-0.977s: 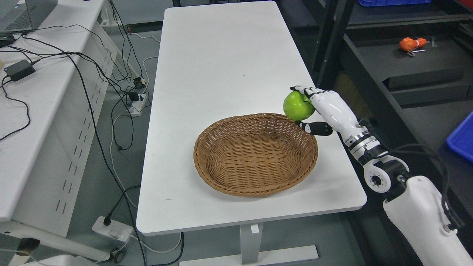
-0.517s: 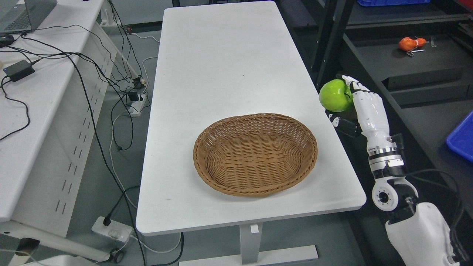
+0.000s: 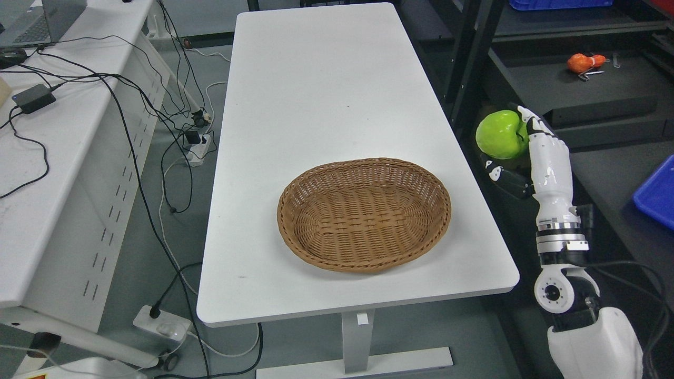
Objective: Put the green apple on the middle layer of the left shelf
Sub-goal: 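Lift the green apple out of the basket with the right hand, then carry the apple in the right hand toward the shelf tray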
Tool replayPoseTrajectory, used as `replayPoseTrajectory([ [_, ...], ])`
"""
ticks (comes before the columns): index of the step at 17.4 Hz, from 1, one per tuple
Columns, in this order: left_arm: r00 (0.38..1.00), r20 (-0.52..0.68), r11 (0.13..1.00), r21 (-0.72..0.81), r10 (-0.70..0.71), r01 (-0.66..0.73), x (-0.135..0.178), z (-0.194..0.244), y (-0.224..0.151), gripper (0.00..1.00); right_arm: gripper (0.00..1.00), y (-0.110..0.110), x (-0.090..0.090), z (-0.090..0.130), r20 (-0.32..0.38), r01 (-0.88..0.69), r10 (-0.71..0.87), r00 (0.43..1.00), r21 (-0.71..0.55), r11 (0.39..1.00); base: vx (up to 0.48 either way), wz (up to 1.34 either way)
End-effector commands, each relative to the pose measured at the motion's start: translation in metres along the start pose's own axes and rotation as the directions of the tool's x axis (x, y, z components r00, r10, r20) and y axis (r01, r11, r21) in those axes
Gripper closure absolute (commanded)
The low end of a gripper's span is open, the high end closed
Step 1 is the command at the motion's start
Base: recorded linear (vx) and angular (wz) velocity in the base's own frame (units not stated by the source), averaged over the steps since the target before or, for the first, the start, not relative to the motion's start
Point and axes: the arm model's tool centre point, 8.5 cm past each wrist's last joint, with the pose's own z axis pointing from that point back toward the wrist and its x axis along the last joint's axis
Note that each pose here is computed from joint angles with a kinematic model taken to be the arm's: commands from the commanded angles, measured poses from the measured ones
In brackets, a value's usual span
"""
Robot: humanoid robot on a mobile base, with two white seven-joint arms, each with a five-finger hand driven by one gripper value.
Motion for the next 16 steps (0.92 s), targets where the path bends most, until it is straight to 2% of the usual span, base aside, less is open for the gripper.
replayPoseTrajectory([
  [1, 1.0, -0.001, 1.0, 0.018, -0.001, 0.001, 0.0, 0.002, 0.011, 0.0, 1.0, -0.003, 0.004, 0.009, -0.027, 0.053, -0.054, 0.998, -0.046, 0.998, -0.09, -0.01],
  [4, 1.0, -0.001, 1.0, 0.018, -0.001, 0.001, 0.0, 0.002, 0.011, 0.0, 1.0, 0.014, 0.01, 0.023, -0.031, 0.081, -0.081, 0.996, -0.003, 0.997, -0.11, -0.01],
  [16, 1.0, -0.001, 1.0, 0.018, -0.001, 0.001, 0.0, 0.002, 0.011, 0.0, 1.0, 0.02, 0.005, 0.038, -0.047, 0.081, -0.08, 0.996, 0.027, 0.996, -0.249, -0.06],
])
